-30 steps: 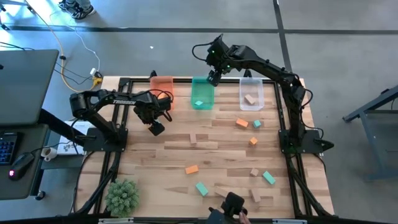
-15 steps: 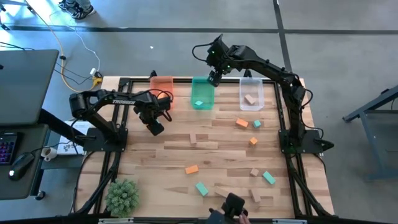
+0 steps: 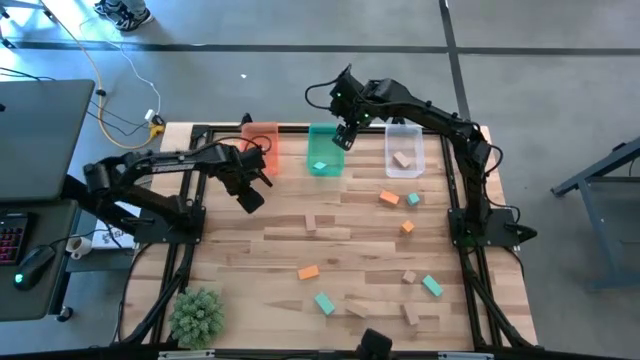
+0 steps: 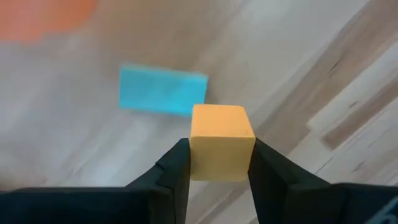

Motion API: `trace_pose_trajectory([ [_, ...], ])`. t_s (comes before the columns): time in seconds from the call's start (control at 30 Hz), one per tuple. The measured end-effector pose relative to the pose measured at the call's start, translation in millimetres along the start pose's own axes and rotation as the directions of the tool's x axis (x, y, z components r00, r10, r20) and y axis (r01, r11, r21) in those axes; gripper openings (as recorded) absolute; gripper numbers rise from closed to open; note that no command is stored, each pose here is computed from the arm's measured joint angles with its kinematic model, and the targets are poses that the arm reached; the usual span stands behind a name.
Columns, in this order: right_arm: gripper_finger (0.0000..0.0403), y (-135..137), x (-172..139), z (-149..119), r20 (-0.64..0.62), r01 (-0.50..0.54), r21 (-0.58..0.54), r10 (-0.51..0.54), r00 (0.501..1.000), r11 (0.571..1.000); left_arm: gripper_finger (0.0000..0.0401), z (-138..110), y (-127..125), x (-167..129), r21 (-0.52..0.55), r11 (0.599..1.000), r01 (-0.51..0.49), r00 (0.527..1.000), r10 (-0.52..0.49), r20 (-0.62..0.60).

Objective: Sort & place blocks by color
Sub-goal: Put the orange block into the orange bin

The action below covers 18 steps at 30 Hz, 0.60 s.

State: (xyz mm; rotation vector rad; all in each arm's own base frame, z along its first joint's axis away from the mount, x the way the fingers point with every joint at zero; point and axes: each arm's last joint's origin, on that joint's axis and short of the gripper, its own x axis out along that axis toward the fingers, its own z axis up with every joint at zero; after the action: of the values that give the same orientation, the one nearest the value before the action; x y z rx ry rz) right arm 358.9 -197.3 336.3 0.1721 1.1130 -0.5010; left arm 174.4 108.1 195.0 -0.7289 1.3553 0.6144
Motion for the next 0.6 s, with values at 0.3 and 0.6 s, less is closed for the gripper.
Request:
trace_pose_trajectory([
  [0.3, 0.0222, 30.9, -10.9, -4.8, -0.028, -0.035, 0.049, 0.037, 0.999, 0.998, 0.0103, 8.2, 9.5, -33.7, -0.002, 0.997, 0.081, 0.938, -0.075, 0.338],
  [0.6, 0.0222, 67.6, -16.7, -10.8, -0.063, -0.06, 0.042, 0.063, 0.996, 0.997, 0.0104, 25.1, 31.6, -48.7, -0.02, 0.998, 0.052, 0.844, -0.033, 0.536],
])
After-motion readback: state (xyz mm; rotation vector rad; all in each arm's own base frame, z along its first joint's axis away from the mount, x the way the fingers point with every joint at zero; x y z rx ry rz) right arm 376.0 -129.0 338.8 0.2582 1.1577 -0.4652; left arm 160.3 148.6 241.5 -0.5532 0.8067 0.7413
